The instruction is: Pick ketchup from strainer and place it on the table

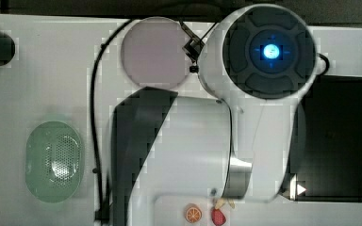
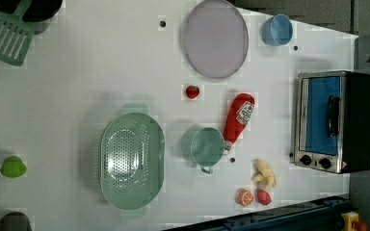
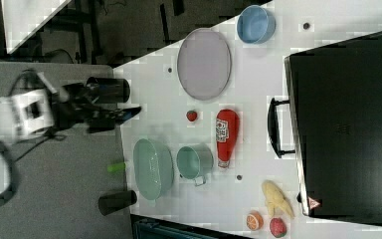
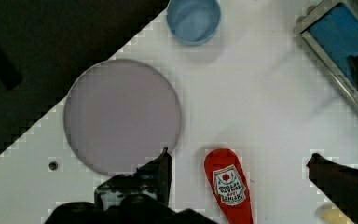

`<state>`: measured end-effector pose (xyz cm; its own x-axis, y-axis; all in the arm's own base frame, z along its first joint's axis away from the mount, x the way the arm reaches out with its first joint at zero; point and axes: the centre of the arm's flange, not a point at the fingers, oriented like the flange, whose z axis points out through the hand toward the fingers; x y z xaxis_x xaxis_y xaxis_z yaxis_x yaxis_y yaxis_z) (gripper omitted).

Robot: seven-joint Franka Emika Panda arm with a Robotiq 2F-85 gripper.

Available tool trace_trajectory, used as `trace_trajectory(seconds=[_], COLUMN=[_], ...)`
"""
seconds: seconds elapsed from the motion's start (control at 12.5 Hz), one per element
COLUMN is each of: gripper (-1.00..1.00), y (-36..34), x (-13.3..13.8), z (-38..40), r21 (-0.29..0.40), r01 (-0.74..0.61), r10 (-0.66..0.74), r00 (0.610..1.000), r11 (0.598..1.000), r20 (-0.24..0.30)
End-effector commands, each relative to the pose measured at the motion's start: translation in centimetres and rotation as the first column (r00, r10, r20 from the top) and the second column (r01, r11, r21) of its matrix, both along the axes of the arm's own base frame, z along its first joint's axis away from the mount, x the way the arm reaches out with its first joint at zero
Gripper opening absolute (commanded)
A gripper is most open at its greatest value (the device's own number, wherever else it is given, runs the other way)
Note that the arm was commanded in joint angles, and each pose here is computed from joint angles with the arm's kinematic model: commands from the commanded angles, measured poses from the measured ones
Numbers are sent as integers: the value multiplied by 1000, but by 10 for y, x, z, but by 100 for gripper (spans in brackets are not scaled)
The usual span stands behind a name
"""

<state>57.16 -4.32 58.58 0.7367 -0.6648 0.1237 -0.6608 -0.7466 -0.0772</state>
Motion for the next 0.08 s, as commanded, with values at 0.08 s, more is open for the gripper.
trace_trajectory(seconds=[0.08], gripper=[100], y=[6], x=[2], z=[-27], r21=[31], r01=[108], r10=[-103], r00=[985], r11=[994], r20=[-137])
